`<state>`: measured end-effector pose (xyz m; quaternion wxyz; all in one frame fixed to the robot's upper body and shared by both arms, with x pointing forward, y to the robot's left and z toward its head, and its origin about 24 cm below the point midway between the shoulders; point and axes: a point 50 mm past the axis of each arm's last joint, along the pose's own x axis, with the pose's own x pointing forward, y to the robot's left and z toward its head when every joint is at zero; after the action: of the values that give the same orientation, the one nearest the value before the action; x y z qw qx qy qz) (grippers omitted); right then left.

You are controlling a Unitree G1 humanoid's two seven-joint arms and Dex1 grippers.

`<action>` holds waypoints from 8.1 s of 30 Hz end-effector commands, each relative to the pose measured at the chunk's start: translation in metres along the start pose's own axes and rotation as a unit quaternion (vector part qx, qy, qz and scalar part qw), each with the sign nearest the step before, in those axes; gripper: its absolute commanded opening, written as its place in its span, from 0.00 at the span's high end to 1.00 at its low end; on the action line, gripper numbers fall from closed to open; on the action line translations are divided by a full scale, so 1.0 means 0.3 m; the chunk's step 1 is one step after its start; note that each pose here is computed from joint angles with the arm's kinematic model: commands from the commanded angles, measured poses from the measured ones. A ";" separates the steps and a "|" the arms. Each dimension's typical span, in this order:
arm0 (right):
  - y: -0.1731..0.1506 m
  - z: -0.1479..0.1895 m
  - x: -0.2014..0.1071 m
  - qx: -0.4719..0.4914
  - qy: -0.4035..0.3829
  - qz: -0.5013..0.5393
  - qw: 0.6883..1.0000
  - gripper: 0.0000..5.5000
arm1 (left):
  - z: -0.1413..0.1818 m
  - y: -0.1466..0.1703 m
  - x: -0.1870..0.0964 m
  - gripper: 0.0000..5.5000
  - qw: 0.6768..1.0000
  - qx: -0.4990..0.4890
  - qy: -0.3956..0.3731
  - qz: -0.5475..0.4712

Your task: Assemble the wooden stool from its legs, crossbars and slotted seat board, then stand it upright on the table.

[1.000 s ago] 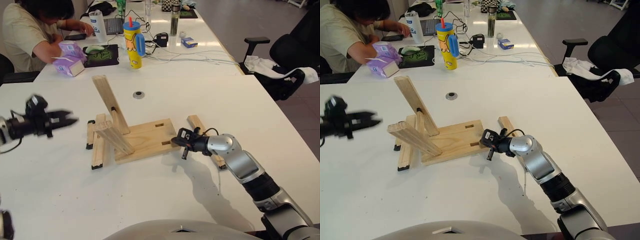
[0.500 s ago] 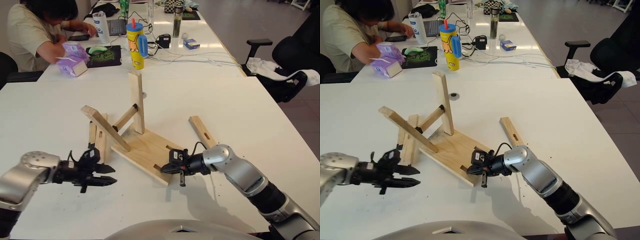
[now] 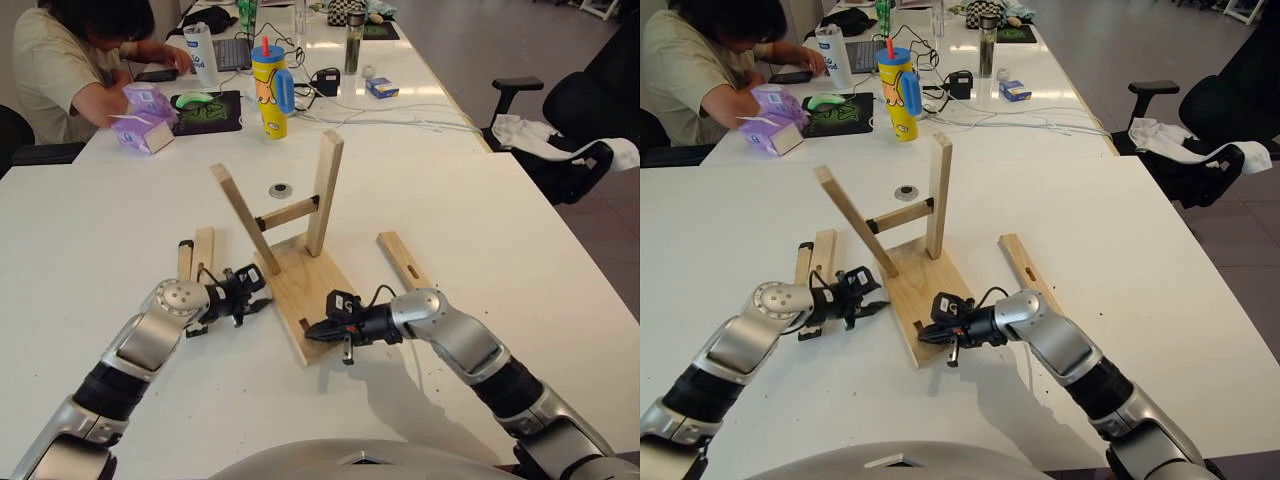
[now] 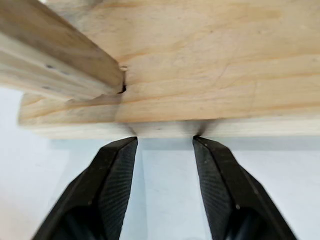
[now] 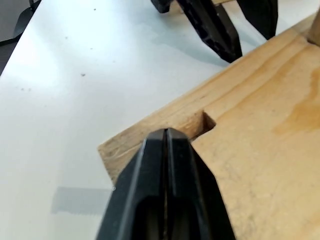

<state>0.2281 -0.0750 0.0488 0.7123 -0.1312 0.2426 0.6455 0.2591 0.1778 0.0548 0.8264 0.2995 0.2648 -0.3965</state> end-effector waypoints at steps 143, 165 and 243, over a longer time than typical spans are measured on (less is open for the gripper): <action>-0.246 0.196 -0.452 0.296 -0.450 -0.291 0.791 0.92 | 0.308 -0.025 -0.122 0.50 0.825 -0.246 -0.503 0.079; -0.139 -0.075 -0.520 0.250 -0.315 -0.461 0.791 0.92 | 0.279 -0.004 -0.123 0.50 0.822 -0.274 -0.483 0.124; -0.188 -0.190 -0.269 0.221 -0.099 -0.521 0.818 0.73 | 0.298 0.019 -0.120 0.50 0.816 -0.269 -0.489 0.147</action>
<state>0.2919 -0.1702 0.1187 0.9902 -0.0209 -0.0044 0.1380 0.2614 0.1332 0.1378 0.9412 -0.1357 -0.1173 -0.2862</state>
